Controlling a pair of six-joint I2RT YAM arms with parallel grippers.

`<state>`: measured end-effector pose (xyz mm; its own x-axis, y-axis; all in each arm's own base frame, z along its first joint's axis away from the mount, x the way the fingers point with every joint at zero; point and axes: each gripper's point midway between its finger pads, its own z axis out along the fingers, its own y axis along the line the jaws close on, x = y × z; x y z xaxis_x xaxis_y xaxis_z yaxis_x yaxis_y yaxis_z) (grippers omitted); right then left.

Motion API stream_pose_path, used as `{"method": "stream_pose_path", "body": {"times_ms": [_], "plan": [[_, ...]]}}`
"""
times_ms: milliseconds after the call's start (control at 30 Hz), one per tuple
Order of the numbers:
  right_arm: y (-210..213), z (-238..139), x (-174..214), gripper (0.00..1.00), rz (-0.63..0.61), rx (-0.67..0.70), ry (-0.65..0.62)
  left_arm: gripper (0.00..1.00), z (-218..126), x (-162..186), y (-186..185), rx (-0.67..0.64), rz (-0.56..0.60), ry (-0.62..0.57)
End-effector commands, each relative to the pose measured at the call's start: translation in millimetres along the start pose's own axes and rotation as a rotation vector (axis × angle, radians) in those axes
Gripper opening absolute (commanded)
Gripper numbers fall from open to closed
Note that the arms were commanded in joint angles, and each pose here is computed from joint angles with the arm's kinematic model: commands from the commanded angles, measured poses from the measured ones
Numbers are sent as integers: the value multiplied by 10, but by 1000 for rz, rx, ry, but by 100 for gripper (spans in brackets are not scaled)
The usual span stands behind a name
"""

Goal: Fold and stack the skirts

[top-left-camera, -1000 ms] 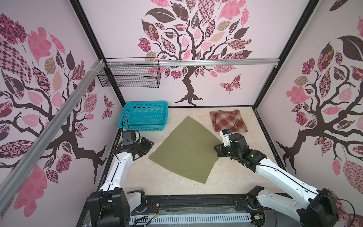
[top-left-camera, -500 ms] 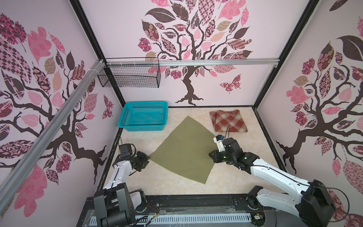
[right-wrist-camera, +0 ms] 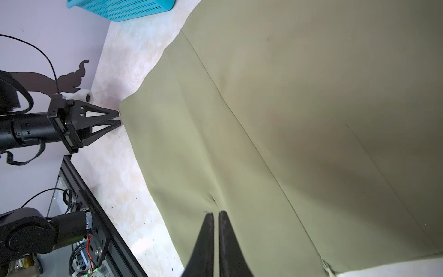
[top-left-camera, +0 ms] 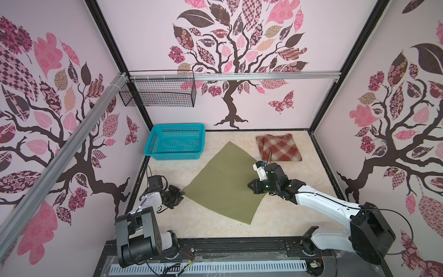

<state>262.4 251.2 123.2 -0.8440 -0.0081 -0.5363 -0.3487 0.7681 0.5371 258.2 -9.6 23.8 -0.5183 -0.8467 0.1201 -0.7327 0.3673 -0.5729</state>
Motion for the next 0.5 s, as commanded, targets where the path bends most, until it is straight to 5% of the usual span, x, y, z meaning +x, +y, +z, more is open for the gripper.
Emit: {"method": "stream_pose_path", "body": {"times_ms": [0,467], "plan": [[32,55,-34,10,17,-8,8,28,13,-58,-72,22,41,-6],[-14,90,56,10,22,0,34,24,32,-135,-7,-50,104,-9]]}}
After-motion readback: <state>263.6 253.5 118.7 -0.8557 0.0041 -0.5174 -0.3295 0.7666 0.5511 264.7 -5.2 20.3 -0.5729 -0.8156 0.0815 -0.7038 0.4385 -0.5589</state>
